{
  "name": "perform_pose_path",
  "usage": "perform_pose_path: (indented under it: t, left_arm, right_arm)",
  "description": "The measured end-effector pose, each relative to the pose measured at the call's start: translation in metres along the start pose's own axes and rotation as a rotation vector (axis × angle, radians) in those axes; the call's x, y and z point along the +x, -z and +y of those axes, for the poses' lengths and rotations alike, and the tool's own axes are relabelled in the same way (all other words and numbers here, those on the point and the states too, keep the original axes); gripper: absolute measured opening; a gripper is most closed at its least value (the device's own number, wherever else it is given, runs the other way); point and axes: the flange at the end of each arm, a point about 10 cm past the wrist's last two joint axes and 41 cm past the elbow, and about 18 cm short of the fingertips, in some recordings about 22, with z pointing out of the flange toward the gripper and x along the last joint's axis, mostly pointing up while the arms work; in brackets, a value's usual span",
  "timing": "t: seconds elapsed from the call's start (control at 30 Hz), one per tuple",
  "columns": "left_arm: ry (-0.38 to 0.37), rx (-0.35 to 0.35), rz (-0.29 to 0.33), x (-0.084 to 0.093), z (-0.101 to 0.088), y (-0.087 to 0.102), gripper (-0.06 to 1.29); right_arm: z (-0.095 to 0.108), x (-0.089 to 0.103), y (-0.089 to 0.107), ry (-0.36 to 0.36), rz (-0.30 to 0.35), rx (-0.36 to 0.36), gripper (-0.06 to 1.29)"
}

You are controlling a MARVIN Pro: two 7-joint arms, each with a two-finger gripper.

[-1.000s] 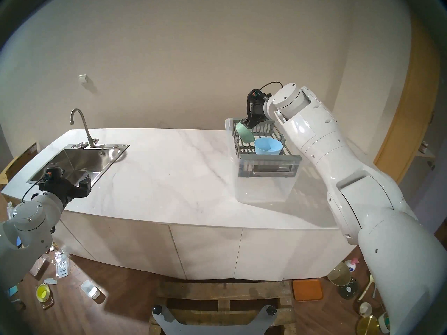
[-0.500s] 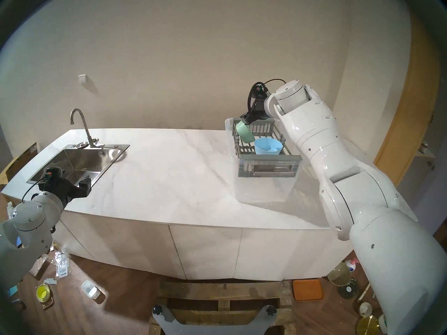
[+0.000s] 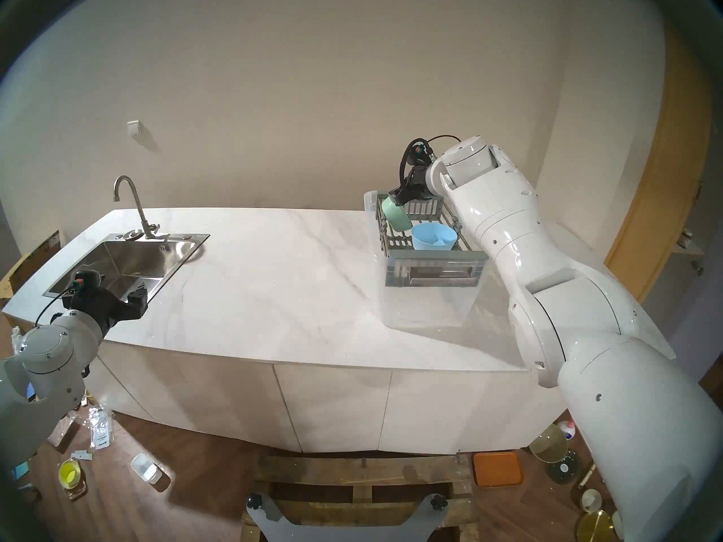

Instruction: Place the plate or bowl neatly into the plate slot of the drying rack

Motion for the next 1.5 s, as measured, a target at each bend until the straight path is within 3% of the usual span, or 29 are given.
perform_pose_path:
  t: [0.73, 1.17, 1.23, 1.3, 1.37, 1.4, 1.43, 1.5]
  left_arm:
    - [0.000, 0.000, 0.000, 0.000, 0.000, 0.000, 1.25]
    - [0.000, 0.000, 0.000, 0.000, 0.000, 0.000, 1.25]
    - [0.000, 0.000, 0.000, 0.000, 0.000, 0.000, 1.25]
    - [0.000, 0.000, 0.000, 0.000, 0.000, 0.000, 1.25]
    - [0.000, 0.000, 0.000, 0.000, 0.000, 0.000, 1.25]
    - [0.000, 0.000, 0.000, 0.000, 0.000, 0.000, 1.25]
    - [0.000, 0.000, 0.000, 0.000, 0.000, 0.000, 1.25]
    - [0.000, 0.000, 0.000, 0.000, 0.000, 0.000, 1.25]
  right_arm:
    - [-0.013, -0.023, -0.022, -0.057, -0.047, 0.026, 0.85]
    - [-0.015, -0.036, -0.033, -0.079, -0.069, 0.026, 0.79]
    - [-0.015, -0.037, -0.035, -0.083, -0.072, 0.025, 0.73]
    - [-0.015, -0.039, -0.036, -0.088, -0.078, 0.025, 0.53]
    - [-0.014, -0.041, -0.038, -0.094, -0.080, 0.023, 0.27]
    - [-0.014, -0.042, -0.038, -0.098, -0.081, 0.022, 0.06]
    - [-0.014, -0.042, -0.039, -0.100, -0.082, 0.020, -0.02]
    - [-0.013, -0.042, -0.039, -0.105, -0.082, 0.017, -0.02]
